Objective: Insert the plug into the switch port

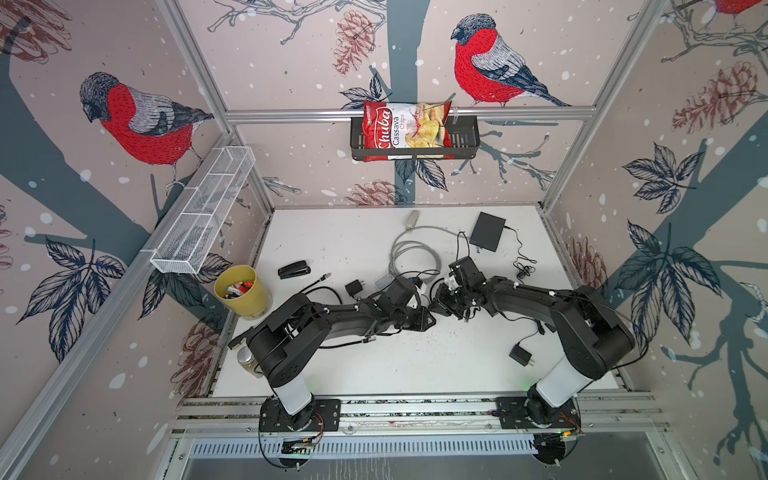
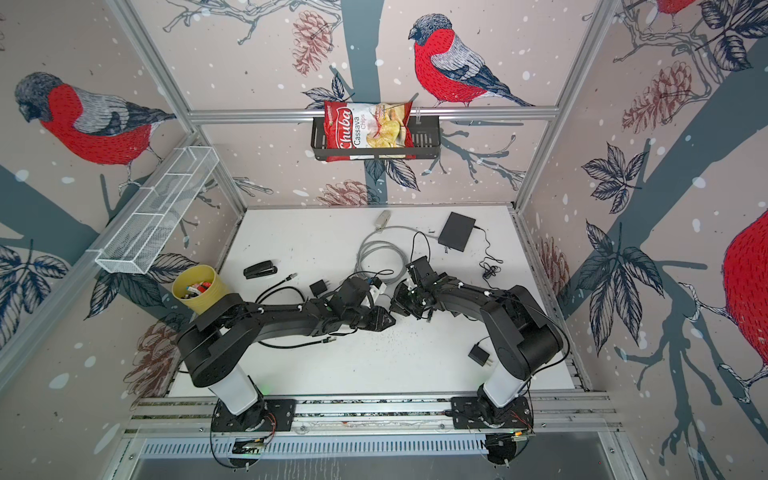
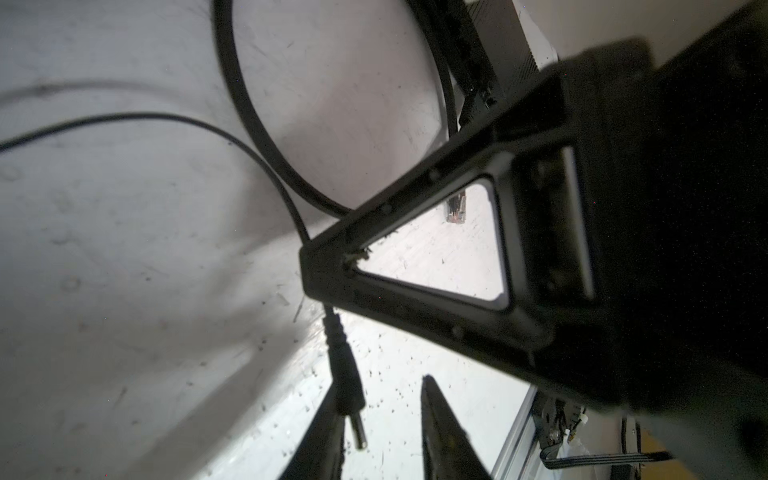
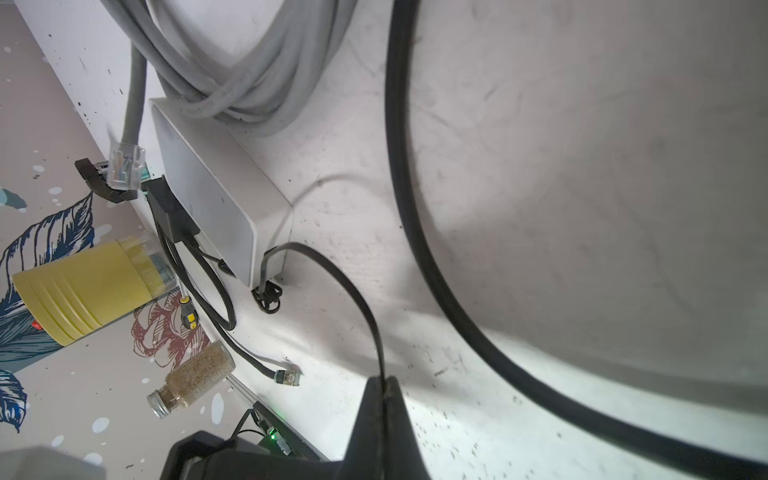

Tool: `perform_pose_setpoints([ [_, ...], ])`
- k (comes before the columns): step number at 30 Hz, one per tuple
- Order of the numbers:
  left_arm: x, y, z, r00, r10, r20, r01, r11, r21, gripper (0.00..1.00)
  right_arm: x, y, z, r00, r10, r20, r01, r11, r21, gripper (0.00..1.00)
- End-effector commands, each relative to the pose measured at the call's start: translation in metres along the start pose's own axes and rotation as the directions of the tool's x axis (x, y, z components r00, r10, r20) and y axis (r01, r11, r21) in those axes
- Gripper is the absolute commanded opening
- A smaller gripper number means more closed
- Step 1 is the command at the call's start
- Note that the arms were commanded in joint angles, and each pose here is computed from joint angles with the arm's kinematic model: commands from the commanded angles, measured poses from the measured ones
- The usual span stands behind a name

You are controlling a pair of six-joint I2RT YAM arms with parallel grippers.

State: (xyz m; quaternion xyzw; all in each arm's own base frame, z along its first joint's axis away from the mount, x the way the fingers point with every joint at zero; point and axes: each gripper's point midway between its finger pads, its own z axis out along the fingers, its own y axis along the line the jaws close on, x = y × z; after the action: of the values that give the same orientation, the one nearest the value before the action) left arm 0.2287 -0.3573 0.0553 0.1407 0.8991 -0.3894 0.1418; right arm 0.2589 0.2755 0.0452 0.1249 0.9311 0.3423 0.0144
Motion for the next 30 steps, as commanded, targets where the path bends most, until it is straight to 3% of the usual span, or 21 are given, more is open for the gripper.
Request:
perform_pose_setpoints([
  [1,-0.008,0.003,0.000,0.999,0.008,0.037,-0.007,1.000,-0.028,0.29,0.000,0.002,0.000,1.000,0.010,0.004,-0.010,1.000,-0.016,0.05],
  [6,-0.011,0.004,0.004,0.999,0.002,0.040,-0.001,1.000,-0.025,0.25,0.001,0.000,0.001,1.000,0.013,0.000,-0.013,1.000,-0.018,0.05],
  [11,-0.011,0.010,0.005,0.999,0.010,0.040,-0.007,0.999,-0.054,0.10,0.001,0.000,0.000,1.000,0.012,0.004,-0.012,1.000,-0.021,0.05],
  [16,-0.012,0.011,0.000,0.999,0.042,0.027,-0.041,0.997,-0.068,0.09,0.002,-0.003,0.001,1.000,0.006,0.007,-0.005,1.000,-0.020,0.08],
  [18,-0.011,0.011,0.000,0.998,0.070,0.003,-0.069,0.996,-0.058,0.08,0.000,-0.002,0.000,1.000,-0.012,0.018,0.013,1.000,-0.024,0.15],
  [22,-0.009,0.013,-0.006,0.991,0.123,-0.047,-0.124,0.992,-0.029,0.06,-0.016,0.004,-0.016,0.981,-0.152,0.121,0.154,0.988,-0.012,0.44],
  [24,-0.014,0.016,-0.015,0.991,0.127,-0.041,-0.128,0.991,-0.028,0.06,-0.026,0.011,-0.031,0.931,-0.304,0.203,0.306,0.952,0.024,0.51],
  [26,-0.017,0.020,-0.025,0.989,0.142,-0.048,-0.144,0.989,-0.036,0.06,-0.033,0.021,-0.044,0.854,-0.443,0.274,0.447,0.893,0.048,0.53],
  [30,-0.017,0.029,-0.041,0.971,0.219,-0.101,-0.229,0.968,-0.105,0.07,-0.046,0.041,-0.057,0.633,-0.673,0.383,0.683,0.718,0.132,0.52],
])
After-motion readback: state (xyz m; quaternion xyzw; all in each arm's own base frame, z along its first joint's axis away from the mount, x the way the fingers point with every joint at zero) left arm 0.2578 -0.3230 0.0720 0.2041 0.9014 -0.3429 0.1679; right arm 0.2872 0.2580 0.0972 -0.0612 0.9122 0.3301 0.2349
